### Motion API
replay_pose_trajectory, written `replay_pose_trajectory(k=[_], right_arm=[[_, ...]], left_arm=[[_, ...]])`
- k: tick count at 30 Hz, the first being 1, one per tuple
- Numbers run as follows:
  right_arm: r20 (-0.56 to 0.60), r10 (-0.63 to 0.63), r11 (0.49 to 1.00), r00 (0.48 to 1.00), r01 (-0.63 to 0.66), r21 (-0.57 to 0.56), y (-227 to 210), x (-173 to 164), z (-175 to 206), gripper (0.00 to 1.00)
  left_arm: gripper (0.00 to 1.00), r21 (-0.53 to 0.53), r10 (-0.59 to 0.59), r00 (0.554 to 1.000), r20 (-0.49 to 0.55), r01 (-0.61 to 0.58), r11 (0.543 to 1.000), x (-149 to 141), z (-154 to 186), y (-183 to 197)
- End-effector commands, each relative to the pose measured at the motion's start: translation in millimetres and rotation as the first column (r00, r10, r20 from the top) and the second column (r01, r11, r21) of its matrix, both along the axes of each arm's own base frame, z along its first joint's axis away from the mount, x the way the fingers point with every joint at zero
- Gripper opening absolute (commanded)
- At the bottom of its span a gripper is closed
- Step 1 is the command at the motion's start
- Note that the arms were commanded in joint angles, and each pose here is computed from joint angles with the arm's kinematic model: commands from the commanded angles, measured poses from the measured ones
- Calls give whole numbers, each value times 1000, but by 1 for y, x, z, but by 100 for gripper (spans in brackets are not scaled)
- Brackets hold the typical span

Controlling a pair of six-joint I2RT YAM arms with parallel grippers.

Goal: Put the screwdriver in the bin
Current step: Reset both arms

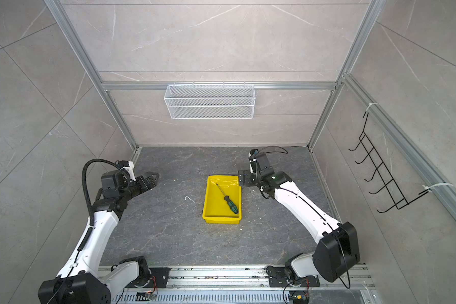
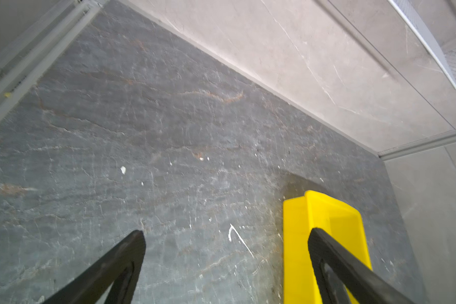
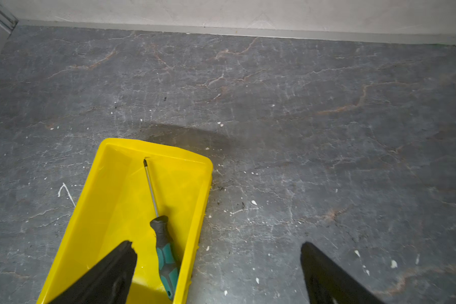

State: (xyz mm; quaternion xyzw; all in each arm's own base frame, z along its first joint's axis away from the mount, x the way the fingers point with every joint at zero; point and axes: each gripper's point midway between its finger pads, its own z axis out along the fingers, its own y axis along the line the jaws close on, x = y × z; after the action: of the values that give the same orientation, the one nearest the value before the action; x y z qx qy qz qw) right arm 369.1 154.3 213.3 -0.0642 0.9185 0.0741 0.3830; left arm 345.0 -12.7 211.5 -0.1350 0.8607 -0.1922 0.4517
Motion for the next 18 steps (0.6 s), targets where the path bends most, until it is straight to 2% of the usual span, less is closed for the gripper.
replay_pose_trajectory(k=[1, 5, 9, 14, 18], right_arm=[[94, -46, 999, 995, 45, 11, -17, 5, 21, 100], [152, -47, 999, 987, 49, -14, -27, 8, 29, 100], [170, -129, 985, 977, 146, -94, -51, 13, 29, 100], [281, -99, 994, 955, 109, -18, -47, 9, 41, 99], [284, -94, 991, 954, 116, -60, -52, 9, 38, 100]], left_arm=[[100, 111, 27, 996, 90, -37, 993, 6, 4, 3], [100, 193, 37, 985, 171, -71, 979, 10, -8, 9], [100, 286, 74, 980, 183, -125, 950, 9, -28, 24], [100, 334, 73, 967, 244, -155, 930, 9, -36, 30], [100, 378, 69, 968, 241, -160, 912, 9, -44, 34]])
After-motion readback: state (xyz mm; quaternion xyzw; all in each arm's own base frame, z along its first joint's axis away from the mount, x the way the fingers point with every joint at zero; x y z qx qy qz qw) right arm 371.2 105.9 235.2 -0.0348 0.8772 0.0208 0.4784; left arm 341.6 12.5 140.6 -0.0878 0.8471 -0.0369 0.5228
